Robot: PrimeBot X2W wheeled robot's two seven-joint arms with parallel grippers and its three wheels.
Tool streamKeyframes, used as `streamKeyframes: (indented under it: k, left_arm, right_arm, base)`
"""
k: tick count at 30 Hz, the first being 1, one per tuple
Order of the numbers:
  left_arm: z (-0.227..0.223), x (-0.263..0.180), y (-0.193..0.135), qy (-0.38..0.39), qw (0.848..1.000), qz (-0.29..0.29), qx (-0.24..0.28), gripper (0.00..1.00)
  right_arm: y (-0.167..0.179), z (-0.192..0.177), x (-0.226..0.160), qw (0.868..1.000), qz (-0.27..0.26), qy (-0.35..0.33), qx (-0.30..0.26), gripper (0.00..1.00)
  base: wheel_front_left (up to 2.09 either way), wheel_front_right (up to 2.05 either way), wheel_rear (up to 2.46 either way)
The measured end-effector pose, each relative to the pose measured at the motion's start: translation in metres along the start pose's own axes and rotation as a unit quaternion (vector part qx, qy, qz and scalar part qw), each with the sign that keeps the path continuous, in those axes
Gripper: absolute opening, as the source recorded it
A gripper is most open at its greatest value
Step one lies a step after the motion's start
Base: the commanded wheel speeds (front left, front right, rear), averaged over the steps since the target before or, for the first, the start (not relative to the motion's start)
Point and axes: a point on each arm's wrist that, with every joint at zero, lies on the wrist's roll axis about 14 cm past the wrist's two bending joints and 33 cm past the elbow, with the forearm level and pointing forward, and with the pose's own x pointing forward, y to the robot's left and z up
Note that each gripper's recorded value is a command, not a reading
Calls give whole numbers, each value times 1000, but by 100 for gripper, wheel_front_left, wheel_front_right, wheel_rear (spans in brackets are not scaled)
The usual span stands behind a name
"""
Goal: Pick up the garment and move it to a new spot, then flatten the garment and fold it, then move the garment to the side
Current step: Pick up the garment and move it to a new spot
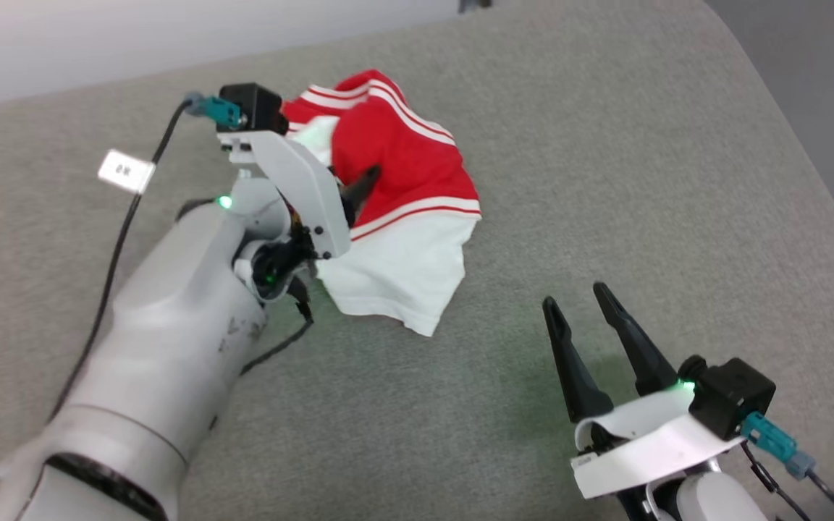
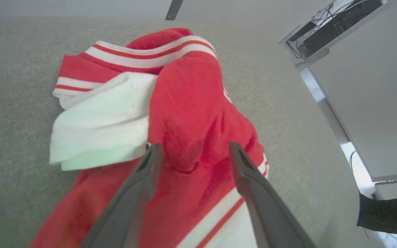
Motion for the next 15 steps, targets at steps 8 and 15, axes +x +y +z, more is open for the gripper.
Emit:
streamKeyframes:
  k: [8,15]
  left_arm:
    - [-9,-50,28,-78,995,21,-58,100]
    - [-53,-117,77,-132,985,86,-75,100]
  right_arm:
    - [10,-12,-8,999,19,18,-19,100]
    - [5,-18,-13,998,33,34,-42,100]
  base:
    - [0,0,0]
    - [0,0,0]
